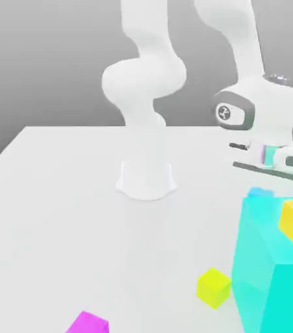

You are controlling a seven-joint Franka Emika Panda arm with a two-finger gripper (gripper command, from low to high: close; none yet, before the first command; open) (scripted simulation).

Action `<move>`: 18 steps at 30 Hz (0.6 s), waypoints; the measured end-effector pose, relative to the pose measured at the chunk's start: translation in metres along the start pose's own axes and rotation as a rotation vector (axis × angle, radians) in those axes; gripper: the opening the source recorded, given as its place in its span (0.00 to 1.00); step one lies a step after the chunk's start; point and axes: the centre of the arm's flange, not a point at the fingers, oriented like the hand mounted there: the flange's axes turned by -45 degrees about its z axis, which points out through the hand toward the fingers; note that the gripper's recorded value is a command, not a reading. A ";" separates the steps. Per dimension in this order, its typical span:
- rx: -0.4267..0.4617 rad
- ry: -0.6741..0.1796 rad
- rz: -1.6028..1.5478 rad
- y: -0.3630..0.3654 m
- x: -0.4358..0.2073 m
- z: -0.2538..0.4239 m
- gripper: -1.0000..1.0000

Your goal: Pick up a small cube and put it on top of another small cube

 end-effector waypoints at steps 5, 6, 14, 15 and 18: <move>-0.016 0.022 0.224 0.059 -0.019 -0.036 0.00; -0.018 0.026 0.267 0.070 -0.024 -0.044 0.00; -0.032 0.049 0.617 0.143 -0.075 -0.122 0.00; -0.030 0.045 0.650 0.148 -0.084 -0.135 0.00; -0.021 0.022 0.796 0.151 -0.138 -0.176 0.00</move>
